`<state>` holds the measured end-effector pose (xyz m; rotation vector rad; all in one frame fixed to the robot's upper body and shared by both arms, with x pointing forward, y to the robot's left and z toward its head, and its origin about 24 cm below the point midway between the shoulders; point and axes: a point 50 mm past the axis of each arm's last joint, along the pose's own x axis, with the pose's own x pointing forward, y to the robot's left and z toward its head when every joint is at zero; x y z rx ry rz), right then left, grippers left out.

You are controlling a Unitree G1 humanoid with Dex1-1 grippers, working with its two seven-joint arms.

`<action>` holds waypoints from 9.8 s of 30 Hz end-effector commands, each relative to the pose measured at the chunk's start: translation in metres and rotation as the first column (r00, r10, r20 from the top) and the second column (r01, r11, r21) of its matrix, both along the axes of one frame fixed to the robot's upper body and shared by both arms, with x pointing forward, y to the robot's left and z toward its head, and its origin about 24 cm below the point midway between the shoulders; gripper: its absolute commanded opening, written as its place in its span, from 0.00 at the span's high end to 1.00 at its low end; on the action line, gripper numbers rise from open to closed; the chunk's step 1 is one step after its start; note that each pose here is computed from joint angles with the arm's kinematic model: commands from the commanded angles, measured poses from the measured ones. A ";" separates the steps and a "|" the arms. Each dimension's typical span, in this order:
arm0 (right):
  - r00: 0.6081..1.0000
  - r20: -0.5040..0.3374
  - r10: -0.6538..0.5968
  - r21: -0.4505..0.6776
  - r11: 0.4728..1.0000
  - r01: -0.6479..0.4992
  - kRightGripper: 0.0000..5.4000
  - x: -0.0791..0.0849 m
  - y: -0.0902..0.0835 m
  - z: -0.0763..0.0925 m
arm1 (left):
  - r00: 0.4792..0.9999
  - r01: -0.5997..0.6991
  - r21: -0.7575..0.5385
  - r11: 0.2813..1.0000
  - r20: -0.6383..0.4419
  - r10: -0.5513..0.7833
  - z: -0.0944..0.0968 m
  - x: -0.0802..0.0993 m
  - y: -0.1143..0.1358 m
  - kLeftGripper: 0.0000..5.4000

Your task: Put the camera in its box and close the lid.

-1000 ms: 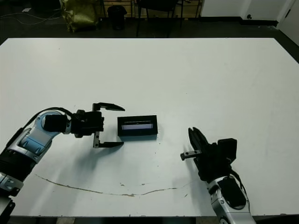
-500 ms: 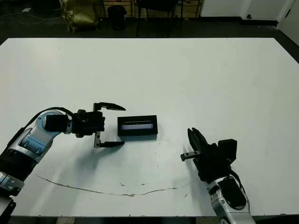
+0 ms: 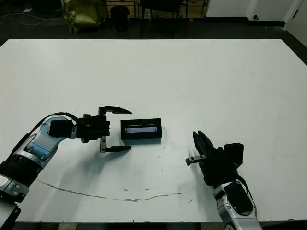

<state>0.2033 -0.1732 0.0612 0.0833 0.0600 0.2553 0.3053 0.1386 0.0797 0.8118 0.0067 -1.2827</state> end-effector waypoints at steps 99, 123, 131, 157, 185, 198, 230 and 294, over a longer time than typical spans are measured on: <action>0.998 -0.053 -0.028 -0.036 0.999 0.027 1.00 -0.004 0.000 -0.006 | 0.942 -0.028 0.118 0.993 -0.330 0.066 0.043 0.028 -0.014 0.55; 0.997 -0.072 -0.032 -0.013 0.999 0.031 1.00 -0.007 0.001 -0.005 | 0.943 -0.015 0.171 0.985 -0.324 0.071 0.039 0.034 -0.017 0.55; 0.998 -0.063 -0.028 -0.024 0.999 0.027 1.00 -0.007 0.001 -0.004 | 0.926 -0.031 0.185 0.982 -0.365 0.098 0.033 0.035 -0.013 0.55; 0.998 -0.066 -0.022 0.030 0.999 0.024 1.00 -0.008 0.003 -0.005 | 0.905 -0.056 0.230 0.971 -0.398 0.147 0.015 0.040 0.004 0.56; 0.998 -0.060 -0.029 -0.037 0.999 0.027 1.00 -0.007 0.002 -0.007 | 0.887 -0.079 0.259 0.963 -0.422 0.186 0.072 0.032 -0.014 0.56; 0.997 -0.074 -0.034 -0.011 0.999 0.033 1.00 -0.008 0.003 -0.009 | 0.931 -0.065 0.384 0.921 -0.308 0.194 0.078 0.031 -0.030 0.56; 0.995 -0.089 -0.049 -0.009 0.999 0.048 1.00 -0.011 0.005 -0.009 | 0.873 -0.112 0.407 0.907 -0.396 0.286 0.075 0.029 -0.046 0.56; 0.993 -0.100 -0.067 0.022 0.997 0.070 1.00 -0.013 0.005 -0.008 | 0.886 -0.061 0.545 0.836 -0.356 0.297 0.045 0.034 -0.021 0.56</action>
